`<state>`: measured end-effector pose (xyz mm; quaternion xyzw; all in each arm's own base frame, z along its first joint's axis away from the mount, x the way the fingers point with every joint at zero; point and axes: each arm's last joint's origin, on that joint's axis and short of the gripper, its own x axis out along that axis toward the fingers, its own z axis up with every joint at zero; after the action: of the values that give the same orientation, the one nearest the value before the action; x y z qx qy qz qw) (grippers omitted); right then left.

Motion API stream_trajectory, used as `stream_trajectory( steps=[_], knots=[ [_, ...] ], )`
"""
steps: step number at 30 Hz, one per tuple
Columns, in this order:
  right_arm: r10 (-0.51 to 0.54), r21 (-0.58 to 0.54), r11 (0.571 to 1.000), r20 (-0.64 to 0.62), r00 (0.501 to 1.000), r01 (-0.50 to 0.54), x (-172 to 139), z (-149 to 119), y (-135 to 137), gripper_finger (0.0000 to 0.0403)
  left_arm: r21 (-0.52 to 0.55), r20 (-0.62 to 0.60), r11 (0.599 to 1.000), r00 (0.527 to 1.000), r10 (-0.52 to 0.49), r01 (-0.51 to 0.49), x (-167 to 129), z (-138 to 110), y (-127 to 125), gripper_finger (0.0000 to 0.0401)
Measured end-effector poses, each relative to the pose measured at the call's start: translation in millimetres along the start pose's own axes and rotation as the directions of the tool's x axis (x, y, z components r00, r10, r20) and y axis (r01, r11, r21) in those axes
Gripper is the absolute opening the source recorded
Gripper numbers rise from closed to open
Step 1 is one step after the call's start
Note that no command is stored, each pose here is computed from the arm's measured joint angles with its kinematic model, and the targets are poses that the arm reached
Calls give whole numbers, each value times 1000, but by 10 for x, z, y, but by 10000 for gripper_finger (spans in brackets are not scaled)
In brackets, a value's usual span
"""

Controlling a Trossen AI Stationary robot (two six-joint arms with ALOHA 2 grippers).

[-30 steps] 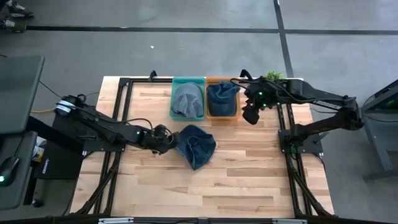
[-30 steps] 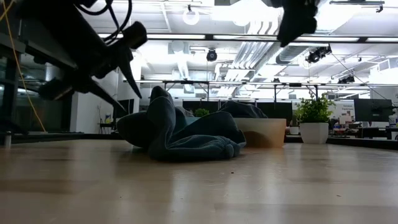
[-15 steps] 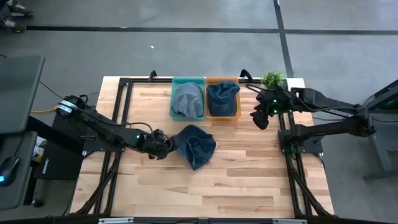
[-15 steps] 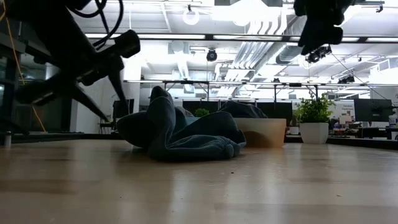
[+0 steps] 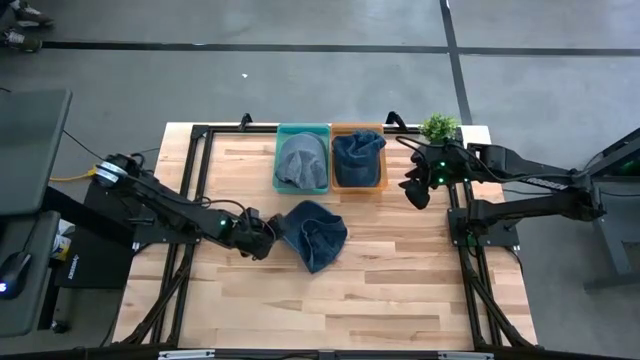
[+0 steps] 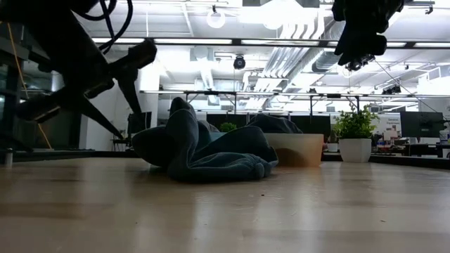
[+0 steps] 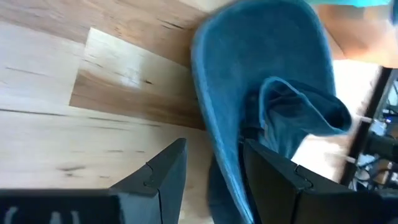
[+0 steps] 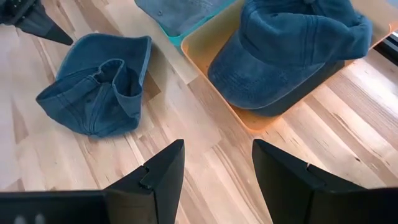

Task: Pick & Place hat
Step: Put the black cap into the orange bin

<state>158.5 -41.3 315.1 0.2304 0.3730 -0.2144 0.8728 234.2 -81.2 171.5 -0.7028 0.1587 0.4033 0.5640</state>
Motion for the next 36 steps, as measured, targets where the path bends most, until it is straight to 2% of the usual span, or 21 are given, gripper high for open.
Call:
stream_trajectory(
  steps=[6,11,16,22,26,32,36],
  knots=[
    [8,-1,1000,18,1000,-8,1,18,8,184,-6,1,1000,1000,6,-6,74,-31,21,159],
    [15,-2,1000,32,999,-15,0,32,15,184,-40,16,999,999,-36,36,179,-83,22,159],
    [20,-2,1000,42,999,-20,1,42,20,184,-55,31,998,999,-22,24,275,-108,67,159],
    [23,-1,1000,42,999,-23,1,43,20,184,-32,35,999,999,-39,40,292,-119,61,155],
    [29,-2,1000,40,999,-29,1,42,23,184,-26,64,998,996,-61,63,291,-110,55,119],
    [35,-2,999,44,998,-35,0,48,26,184,-10,75,997,994,-75,76,291,-109,48,19],
    [35,-2,999,44,998,-35,0,48,26,184,23,74,997,994,-76,74,290,-111,46,17]
  ],
)
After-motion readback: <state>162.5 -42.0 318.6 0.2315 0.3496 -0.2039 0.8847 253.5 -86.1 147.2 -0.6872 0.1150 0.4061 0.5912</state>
